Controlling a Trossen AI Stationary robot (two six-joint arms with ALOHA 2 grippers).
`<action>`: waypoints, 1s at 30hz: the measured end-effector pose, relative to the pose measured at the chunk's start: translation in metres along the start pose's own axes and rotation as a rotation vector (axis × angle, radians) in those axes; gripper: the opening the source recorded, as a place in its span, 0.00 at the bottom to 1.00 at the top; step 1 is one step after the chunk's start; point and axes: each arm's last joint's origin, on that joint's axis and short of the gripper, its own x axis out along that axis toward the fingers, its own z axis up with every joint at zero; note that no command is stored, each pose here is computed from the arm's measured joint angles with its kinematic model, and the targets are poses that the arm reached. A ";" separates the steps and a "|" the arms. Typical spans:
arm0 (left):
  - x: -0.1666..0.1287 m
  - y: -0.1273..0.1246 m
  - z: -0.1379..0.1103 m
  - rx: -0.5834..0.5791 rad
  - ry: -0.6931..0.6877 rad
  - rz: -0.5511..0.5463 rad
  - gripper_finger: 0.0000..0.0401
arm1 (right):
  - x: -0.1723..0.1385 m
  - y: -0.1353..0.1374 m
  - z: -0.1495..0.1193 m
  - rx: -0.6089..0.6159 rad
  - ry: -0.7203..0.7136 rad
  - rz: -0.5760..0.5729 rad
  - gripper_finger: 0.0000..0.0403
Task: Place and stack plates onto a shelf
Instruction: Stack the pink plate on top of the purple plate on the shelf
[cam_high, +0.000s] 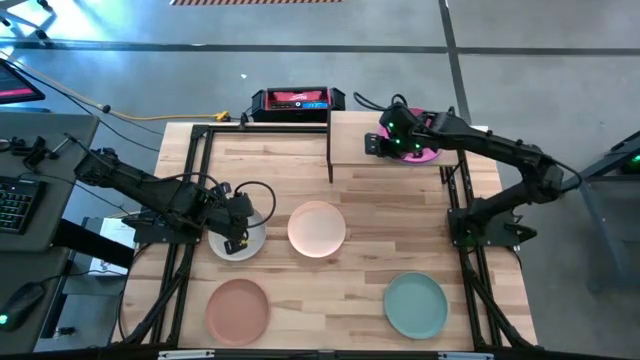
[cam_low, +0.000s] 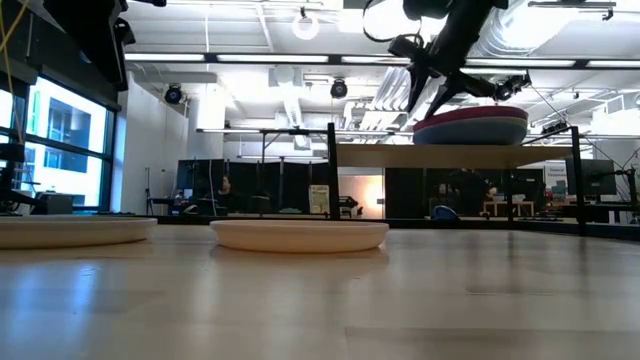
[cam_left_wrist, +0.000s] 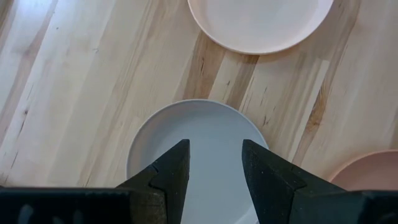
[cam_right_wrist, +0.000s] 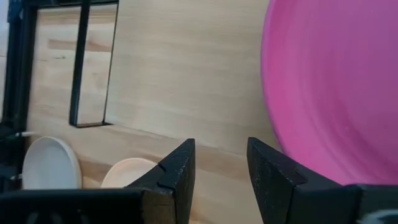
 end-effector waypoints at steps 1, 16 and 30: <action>0.000 0.000 0.000 0.000 0.000 0.000 0.35 | 0.000 0.000 0.000 0.000 -0.007 -0.005 0.31; 0.000 0.000 0.000 0.000 -0.001 0.002 0.35 | -0.001 -0.013 0.000 0.030 -0.003 -0.132 0.31; 0.000 0.000 0.000 0.000 -0.002 0.003 0.35 | -0.002 -0.019 0.006 0.028 -0.031 -0.167 0.31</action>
